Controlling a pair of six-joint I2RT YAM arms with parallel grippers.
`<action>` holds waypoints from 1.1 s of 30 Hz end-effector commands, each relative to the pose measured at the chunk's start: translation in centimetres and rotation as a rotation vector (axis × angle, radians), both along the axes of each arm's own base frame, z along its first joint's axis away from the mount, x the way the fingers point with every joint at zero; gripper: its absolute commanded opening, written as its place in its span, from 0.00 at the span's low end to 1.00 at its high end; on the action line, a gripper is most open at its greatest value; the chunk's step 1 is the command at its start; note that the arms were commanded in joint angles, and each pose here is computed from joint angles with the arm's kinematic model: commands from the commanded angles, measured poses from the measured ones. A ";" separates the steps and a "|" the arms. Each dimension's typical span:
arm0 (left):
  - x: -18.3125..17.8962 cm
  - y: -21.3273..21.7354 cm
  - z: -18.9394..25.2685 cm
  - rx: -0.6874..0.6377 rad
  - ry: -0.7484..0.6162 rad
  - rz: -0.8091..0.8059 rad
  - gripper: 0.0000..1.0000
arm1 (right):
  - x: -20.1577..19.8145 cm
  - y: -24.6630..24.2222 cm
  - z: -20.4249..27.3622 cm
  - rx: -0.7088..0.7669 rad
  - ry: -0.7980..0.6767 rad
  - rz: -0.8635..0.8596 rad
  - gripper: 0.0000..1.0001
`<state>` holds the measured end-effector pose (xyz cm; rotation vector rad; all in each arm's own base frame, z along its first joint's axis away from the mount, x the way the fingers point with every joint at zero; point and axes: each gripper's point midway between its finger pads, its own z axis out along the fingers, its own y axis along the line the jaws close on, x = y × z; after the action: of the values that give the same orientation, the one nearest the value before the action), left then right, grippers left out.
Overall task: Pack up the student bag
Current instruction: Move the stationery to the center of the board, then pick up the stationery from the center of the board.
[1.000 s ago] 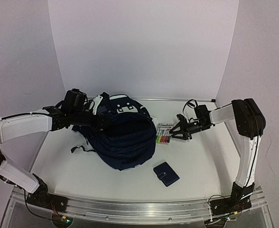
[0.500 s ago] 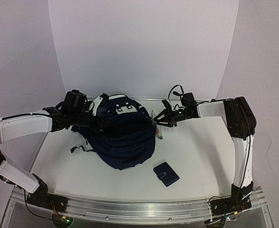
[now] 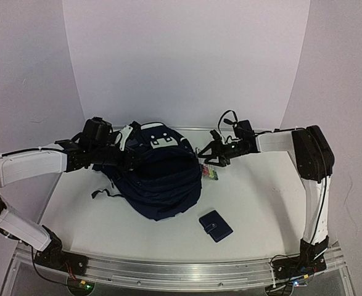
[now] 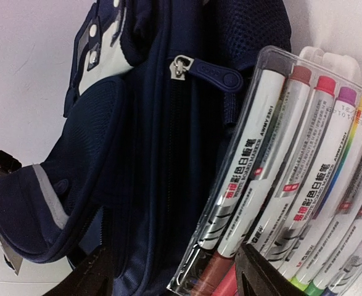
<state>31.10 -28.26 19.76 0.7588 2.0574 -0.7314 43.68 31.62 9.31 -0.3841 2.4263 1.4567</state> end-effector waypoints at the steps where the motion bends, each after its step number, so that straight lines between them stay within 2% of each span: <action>1: 0.3 0.1 1.7 -0.036 -0.041 0.012 0.00 | 1.9 -3.7 3.8 -0.055 -0.114 -0.086 0.71; 4: 0.3 0.1 1.7 -0.037 -0.042 0.011 0.00 | 3.6 -7.8 0.7 -0.215 -0.092 -0.182 0.82; 7: 0.3 0.1 1.8 -0.039 -0.044 0.012 0.00 | 3.4 -9.1 -3.6 -0.355 -0.028 -0.148 0.92; 10: 0.4 0.2 1.8 -0.038 -0.046 0.017 0.00 | 1.8 -8.1 -8.2 -0.364 0.115 -0.056 0.98; 14: 0.3 0.2 1.9 -0.040 -0.045 0.017 0.00 | 0.7 -6.8 -10.2 -0.338 0.163 -0.005 0.97; 17: 0.2 0.3 1.8 -0.038 -0.041 0.019 0.00 | 0.3 -5.3 -10.2 -0.256 0.205 0.034 0.92; 21: 0.1 0.3 1.6 -0.042 -0.034 0.019 0.00 | -0.7 -2.0 -6.8 -0.073 0.220 0.125 0.83; 28: 0.3 0.0 1.6 -0.049 -0.028 0.010 0.00 | -0.3 0.3 0.3 0.117 0.112 0.141 0.55; 30: 0.3 0.0 1.7 -0.049 -0.030 0.010 0.00 | -0.2 0.6 2.2 0.161 0.087 0.137 0.49; 33: 0.3 0.0 1.6 -0.046 -0.034 0.009 0.00 | -0.5 0.8 4.0 0.181 0.049 0.147 0.46</action>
<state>31.26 -27.75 19.63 0.7410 2.0659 -0.7240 45.54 27.52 3.30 -0.2393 2.5905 1.5073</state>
